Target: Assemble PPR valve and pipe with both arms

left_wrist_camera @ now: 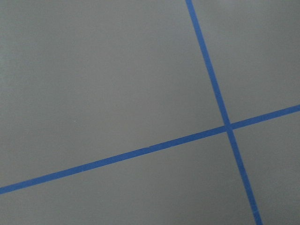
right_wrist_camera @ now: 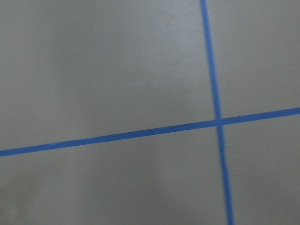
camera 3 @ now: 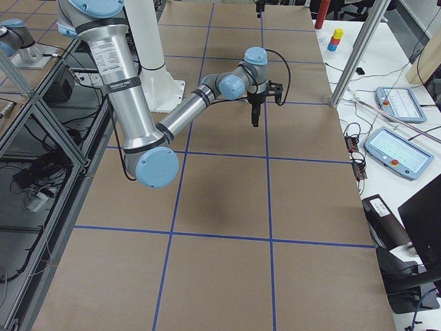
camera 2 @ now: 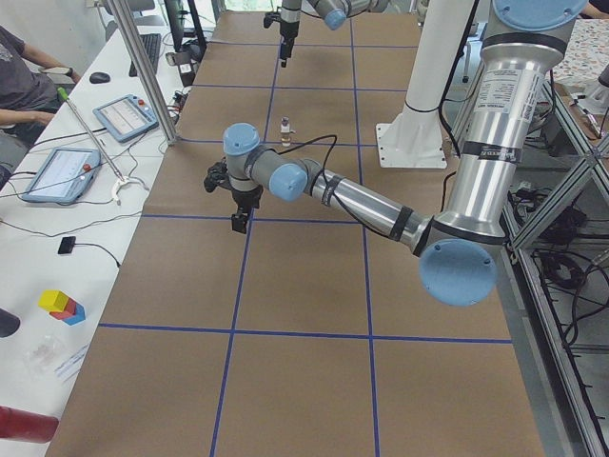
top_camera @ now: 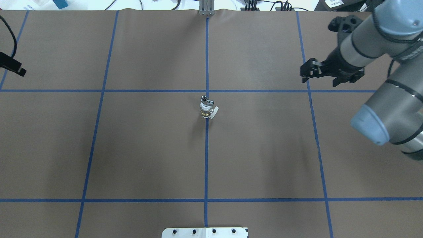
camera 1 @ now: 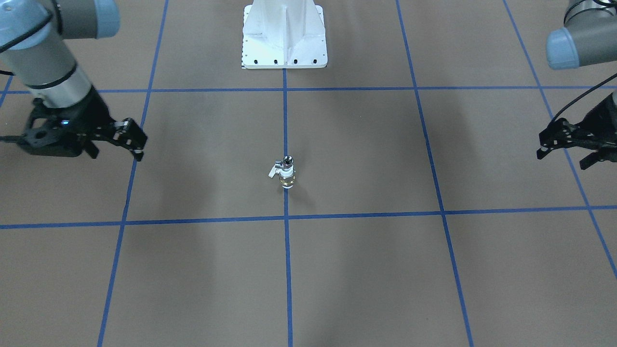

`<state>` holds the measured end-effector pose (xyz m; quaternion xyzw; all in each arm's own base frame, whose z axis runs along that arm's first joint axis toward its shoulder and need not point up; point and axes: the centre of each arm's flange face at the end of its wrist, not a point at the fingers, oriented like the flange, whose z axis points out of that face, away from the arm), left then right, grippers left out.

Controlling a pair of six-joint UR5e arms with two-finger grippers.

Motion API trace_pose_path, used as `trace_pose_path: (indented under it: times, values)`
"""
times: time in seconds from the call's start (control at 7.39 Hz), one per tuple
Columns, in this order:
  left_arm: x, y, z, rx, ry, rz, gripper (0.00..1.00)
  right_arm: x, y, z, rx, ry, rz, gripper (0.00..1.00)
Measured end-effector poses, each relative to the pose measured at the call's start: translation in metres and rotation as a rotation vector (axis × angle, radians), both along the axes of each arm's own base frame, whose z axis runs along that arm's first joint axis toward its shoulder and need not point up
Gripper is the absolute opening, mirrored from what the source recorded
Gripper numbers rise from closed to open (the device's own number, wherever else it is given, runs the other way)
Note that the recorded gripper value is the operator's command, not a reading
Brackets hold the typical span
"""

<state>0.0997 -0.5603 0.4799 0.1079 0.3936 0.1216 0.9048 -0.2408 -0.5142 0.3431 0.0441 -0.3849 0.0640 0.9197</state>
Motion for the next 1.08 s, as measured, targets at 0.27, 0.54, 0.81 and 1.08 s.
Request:
trace_pose_path:
  times: [0.27,0.54,0.81,1.08]
  values:
    - [-0.039,-0.001,0.034,-0.013,0.035,0.012,0.99,0.108,-0.008,0.085,0.022,0.019,-0.08,1.0]
    - [-0.049,0.004,0.046,-0.027,0.049,0.009,1.0,0.193,-0.004,0.152,0.067,-0.003,-0.155,1.0]
    - [-0.051,0.007,0.042,-0.025,0.054,-0.004,1.0,0.225,-0.001,0.187,0.122,-0.003,-0.224,1.0]
    - [-0.052,0.012,0.039,-0.029,0.06,-0.013,1.0,0.237,-0.003,0.191,0.13,0.012,-0.214,1.0]
